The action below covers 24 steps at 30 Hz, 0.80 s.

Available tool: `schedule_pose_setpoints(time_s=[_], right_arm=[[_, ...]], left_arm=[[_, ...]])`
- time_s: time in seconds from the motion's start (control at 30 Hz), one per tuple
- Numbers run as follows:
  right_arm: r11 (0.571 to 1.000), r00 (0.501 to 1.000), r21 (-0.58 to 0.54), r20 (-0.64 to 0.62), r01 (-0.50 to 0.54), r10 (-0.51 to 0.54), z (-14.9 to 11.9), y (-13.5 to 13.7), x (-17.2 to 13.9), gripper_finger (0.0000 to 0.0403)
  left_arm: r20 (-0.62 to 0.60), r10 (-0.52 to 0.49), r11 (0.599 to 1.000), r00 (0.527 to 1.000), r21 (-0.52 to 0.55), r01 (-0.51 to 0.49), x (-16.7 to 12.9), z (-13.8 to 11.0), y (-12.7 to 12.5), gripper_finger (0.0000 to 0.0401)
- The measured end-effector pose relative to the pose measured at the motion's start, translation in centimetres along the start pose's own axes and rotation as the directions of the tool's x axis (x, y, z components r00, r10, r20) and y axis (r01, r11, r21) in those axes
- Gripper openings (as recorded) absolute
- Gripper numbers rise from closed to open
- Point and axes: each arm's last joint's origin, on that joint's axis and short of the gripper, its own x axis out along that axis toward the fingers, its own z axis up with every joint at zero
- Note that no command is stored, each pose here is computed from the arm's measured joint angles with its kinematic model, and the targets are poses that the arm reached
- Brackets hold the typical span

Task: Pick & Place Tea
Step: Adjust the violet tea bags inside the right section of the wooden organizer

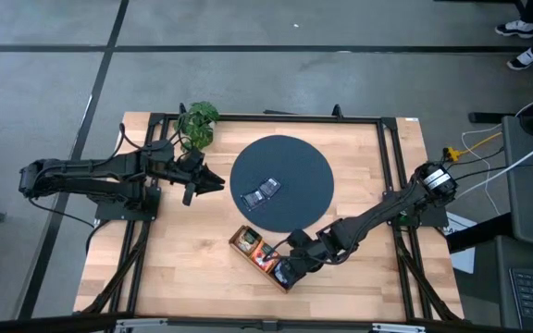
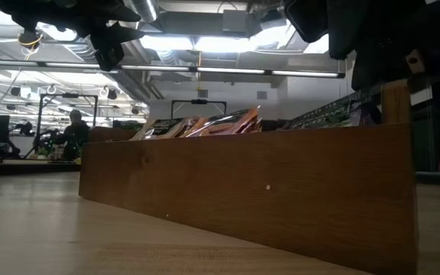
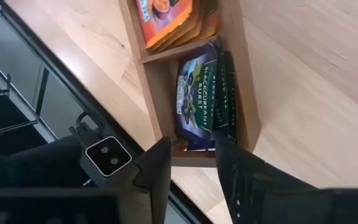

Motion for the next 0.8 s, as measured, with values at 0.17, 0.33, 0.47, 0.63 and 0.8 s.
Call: schedule_pose_setpoints(time_s=[0.17, 0.33, 0.47, 0.63, 0.8], right_arm=[[0.998, 0.999, 0.049, 0.008, 0.039, -0.039, 0.0, -0.4, 0.0, 0.0128], [0.996, 0.997, 0.055, 0.018, 0.076, -0.077, 0.1, -0.2, -0.5, 0.0115], [0.995, 0.993, 0.035, 0.057, 0.097, -0.099, 0.3, 0.7, -1.6, 0.01], [0.988, 0.986, 0.004, 0.058, 0.157, -0.157, 0.4, 1.2, -3.0, 0.0085], [0.985, 0.984, 0.003, 0.054, 0.17, -0.17, 0.3, 1.1, -2.8, 0.0072]], left_arm=[[-0.001, -0.001, 1.0, 1.0, 0.0, 0.001, 0.0, 0.0, 0.0, 0.0114], [-0.001, -0.002, 1.0, 1.0, 0.0, 0.002, 0.0, 0.0, 0.0, 0.0114], [-0.001, -0.002, 1.0, 1.0, 0.0, 0.002, 0.0, 0.0, 0.0, 0.0114], [-0.002, -0.004, 1.0, 1.0, 0.0, 0.004, 0.0, 0.0, 0.0, 0.0114], [-0.002, -0.004, 1.0, 1.0, 0.0, 0.004, 0.0, 0.0, 0.0, 0.0114]])
